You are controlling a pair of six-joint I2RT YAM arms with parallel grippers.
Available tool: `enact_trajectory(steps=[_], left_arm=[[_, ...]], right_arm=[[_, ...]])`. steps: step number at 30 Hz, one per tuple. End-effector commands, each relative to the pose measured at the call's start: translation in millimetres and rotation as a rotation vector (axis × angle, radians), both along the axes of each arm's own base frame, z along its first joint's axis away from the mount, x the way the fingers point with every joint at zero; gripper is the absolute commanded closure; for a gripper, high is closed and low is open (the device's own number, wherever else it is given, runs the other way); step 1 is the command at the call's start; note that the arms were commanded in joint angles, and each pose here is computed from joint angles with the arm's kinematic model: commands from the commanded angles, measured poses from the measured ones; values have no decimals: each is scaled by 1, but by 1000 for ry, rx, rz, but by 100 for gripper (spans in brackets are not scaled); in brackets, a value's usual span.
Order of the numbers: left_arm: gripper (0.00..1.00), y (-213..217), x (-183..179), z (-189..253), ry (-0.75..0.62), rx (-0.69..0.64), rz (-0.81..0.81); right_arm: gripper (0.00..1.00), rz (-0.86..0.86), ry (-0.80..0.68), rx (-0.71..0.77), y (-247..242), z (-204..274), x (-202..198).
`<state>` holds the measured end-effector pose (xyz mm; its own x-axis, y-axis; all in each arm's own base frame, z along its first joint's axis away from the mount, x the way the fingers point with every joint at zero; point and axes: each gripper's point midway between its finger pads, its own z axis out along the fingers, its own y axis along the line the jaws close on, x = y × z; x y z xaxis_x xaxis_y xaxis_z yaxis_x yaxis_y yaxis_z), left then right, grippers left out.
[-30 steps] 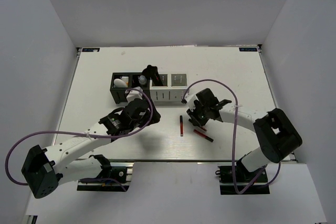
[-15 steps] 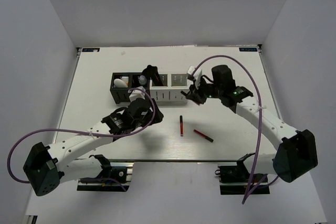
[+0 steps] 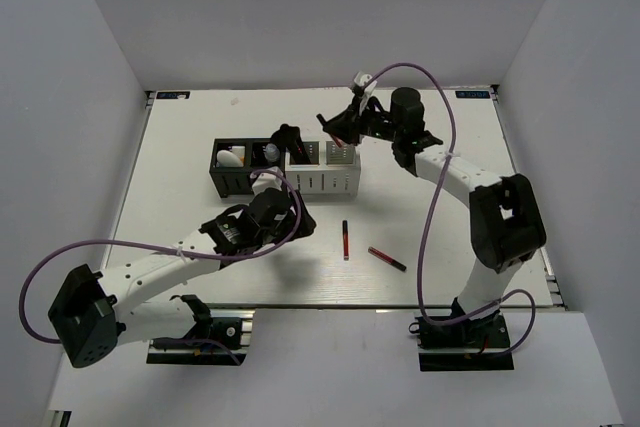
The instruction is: Organize the makeup
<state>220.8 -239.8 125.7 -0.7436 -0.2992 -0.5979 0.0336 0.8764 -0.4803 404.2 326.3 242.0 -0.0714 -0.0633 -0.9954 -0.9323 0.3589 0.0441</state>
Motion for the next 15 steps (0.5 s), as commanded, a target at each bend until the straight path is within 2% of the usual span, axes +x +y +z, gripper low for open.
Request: enact_trajectory(steps=[1, 7, 10, 12, 13, 15], left_arm=[[18, -6, 0, 6, -14, -24, -3], [17, -13, 4, 9, -17, -33, -5], [17, -25, 6, 4, -11, -17, -41], [17, -37, 11, 9, -18, -24, -74], [17, -46, 14, 6, -5, -19, -93], [17, -54, 18, 1, 4, 1, -115]], right_arm=[[100, 10, -81, 116, 10, 34, 16], [100, -17, -9, 75, -1, -12, 18], [100, -25, 2, 68, -7, -18, 13], [86, -25, 19, 52, -9, -25, 9], [71, -19, 22, 45, -10, -26, 7], [62, -17, 23, 42, -10, -27, 4]])
